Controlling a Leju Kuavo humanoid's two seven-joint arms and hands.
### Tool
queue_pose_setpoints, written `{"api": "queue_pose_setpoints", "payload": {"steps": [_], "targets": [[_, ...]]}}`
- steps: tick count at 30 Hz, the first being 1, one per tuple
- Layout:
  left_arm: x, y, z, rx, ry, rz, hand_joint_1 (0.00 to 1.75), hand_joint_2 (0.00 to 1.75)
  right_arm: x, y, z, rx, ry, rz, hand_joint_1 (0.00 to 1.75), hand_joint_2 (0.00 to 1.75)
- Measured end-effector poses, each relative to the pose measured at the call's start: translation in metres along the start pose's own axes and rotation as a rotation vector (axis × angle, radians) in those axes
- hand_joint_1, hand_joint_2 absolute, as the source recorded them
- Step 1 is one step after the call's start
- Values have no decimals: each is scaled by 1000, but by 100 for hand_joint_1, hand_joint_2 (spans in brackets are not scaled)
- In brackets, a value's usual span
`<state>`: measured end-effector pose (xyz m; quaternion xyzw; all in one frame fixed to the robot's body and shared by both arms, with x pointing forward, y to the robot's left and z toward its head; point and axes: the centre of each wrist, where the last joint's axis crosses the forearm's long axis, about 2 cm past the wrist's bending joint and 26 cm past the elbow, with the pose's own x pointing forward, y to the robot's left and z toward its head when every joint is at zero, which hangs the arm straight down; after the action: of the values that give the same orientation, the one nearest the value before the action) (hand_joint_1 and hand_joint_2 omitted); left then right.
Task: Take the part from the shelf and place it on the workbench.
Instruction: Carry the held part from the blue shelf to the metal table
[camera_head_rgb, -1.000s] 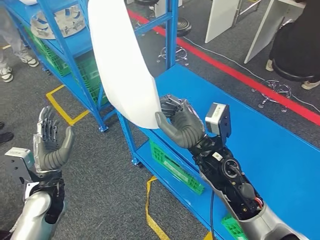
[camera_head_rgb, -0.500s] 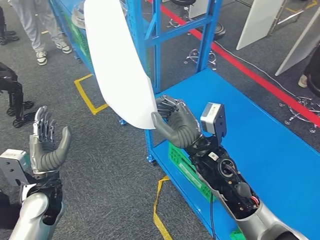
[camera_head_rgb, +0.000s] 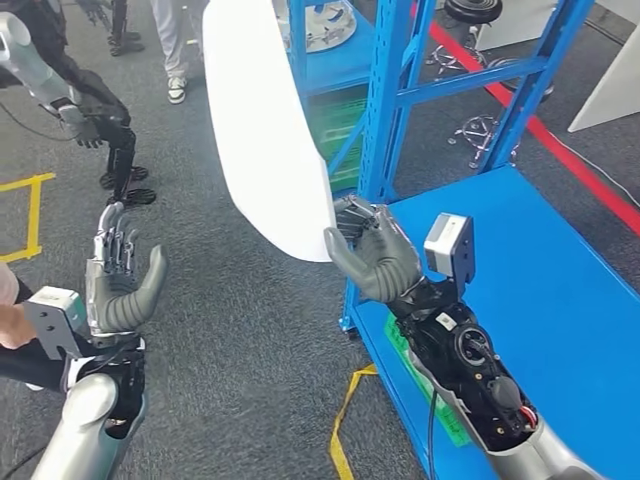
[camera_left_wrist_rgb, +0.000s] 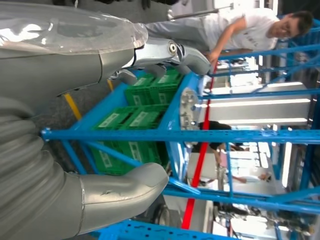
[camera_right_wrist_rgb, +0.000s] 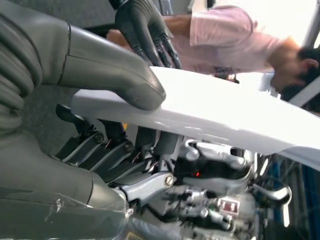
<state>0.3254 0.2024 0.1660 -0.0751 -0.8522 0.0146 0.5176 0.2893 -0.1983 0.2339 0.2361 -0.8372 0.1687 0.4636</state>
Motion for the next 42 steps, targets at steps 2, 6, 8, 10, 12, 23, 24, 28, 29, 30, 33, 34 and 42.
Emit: {"api": "queue_pose_setpoints", "payload": {"steps": [2, 6, 8, 10, 12, 23, 24, 28, 29, 30, 33, 34, 42], "targets": [[-1, 0, 1, -1, 3, 0, 0, 175, 1, 0, 0, 0, -3, -2, 175, 175], [0, 0, 0, -2, 0, -1, 0, 175, 2, 0, 0, 0, -4, -3, 175, 175], [-2, 0, 3, -3, 7, 0, 0, 175, 2, 0, 0, -3, 2, -3, 175, 175], [-2, 0, 4, -5, 9, 0, 0, 175, 2, 0, 0, -8, 5, -3, 175, 175], [-2, 0, 3, -9, 6, 1, 0, 175, 2, 0, 0, -10, 5, -2, 175, 175], [-1, 1, -1, -24, -13, -1, 0, 175, 4, -1, -5, 5, -13, 0, 175, 175], [-1, 2, -1, -25, -13, -2, 0, 175, 4, -1, -6, 6, -12, 0, 175, 175], [-1, 3, -2, -25, -15, -5, 0, 175, 5, -2, -8, 9, -17, 6, 175, 175], [-1, 3, -2, -25, -14, -5, 0, 175, 5, -2, -8, 10, -17, 6, 175, 175], [-1, 3, -1, -25, -14, -6, 0, 175, 5, -2, -8, 12, -17, 6, 175, 175], [-1, 4, -2, -26, -14, -10, 0, 175, 5, -2, -10, 17, -21, 8, 175, 175], [-1, 5, -3, -26, -17, -11, 0, 175, 6, -2, -11, 18, -23, 9, 175, 175], [-2, 6, -2, -26, -13, -16, 0, 175, 4, -2, -11, 21, -18, 8, 175, 175]]}}
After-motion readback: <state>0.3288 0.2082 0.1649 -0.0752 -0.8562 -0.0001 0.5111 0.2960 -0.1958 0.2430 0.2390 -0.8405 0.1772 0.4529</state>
